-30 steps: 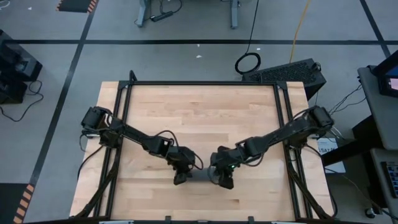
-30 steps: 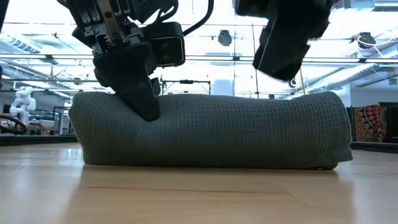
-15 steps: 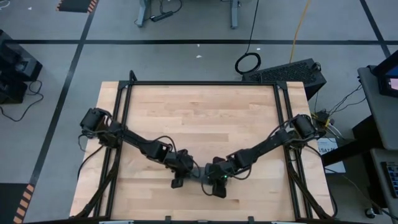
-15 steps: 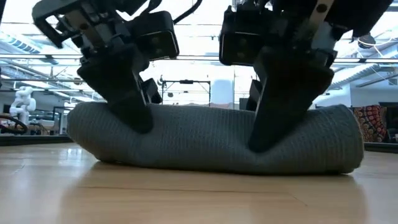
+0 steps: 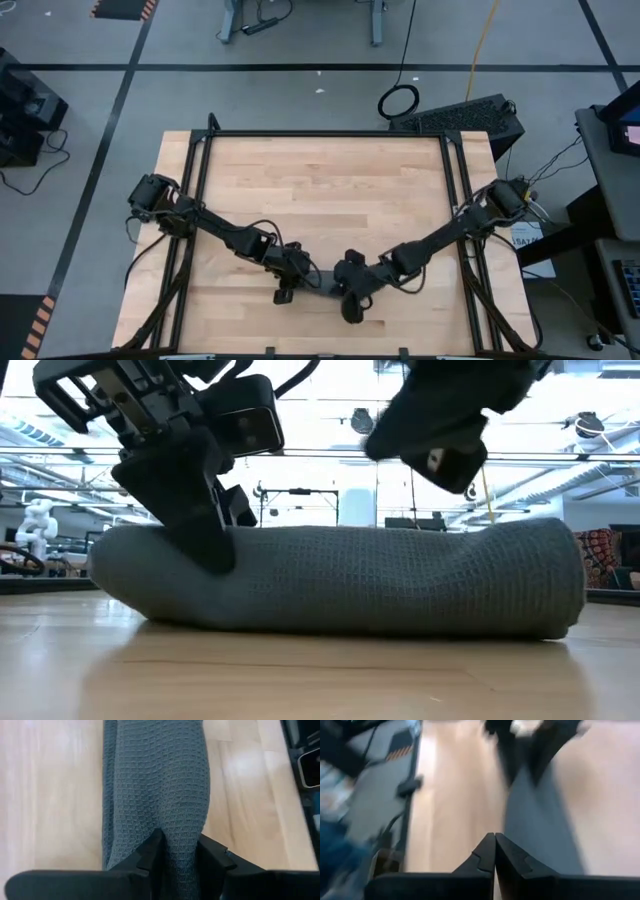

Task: Roll towel
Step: Roll the gray towel on the center of table

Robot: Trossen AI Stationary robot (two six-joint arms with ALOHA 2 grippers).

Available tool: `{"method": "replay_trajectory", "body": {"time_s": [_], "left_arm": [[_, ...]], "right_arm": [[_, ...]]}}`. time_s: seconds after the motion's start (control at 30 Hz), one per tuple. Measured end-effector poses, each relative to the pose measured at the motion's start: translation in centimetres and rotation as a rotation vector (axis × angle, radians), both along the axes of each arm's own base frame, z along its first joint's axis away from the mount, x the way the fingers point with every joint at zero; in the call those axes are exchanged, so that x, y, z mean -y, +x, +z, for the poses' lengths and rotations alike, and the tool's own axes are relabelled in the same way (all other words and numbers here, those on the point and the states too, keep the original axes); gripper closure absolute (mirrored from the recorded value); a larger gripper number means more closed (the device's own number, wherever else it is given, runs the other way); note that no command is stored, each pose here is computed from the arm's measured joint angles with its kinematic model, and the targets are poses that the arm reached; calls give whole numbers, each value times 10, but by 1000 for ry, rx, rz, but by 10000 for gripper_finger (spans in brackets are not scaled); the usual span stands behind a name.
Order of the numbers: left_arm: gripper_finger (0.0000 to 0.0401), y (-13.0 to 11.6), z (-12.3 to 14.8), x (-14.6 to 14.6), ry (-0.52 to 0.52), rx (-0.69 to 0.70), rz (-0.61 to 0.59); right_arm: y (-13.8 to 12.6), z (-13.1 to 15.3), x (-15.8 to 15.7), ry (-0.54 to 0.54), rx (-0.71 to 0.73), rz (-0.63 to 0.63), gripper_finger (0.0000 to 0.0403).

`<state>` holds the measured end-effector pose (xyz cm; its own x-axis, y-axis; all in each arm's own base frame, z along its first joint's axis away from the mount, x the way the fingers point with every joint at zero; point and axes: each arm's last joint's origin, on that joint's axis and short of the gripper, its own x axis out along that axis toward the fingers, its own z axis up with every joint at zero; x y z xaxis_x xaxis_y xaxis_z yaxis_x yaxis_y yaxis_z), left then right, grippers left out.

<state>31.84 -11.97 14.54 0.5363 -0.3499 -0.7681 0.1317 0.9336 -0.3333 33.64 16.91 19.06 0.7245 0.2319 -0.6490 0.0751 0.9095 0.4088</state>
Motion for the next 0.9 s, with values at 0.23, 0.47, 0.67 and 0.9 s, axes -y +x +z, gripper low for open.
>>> {"method": "replay_trajectory", "body": {"time_s": [0.23,0.47,0.67,0.9], "left_arm": [[305,2,0,-5,-18,-8,24],[305,1,8,-15,-87,-45,47],[305,-8,49,-32,-120,55,57],[305,-16,86,-40,-137,204,113]], "right_arm": [[2,-47,6,-33,122,-199,403],[-16,-91,24,91,199,-286,403],[-22,-100,27,83,195,-281,403],[-16,-95,25,70,218,-260,403]]}}
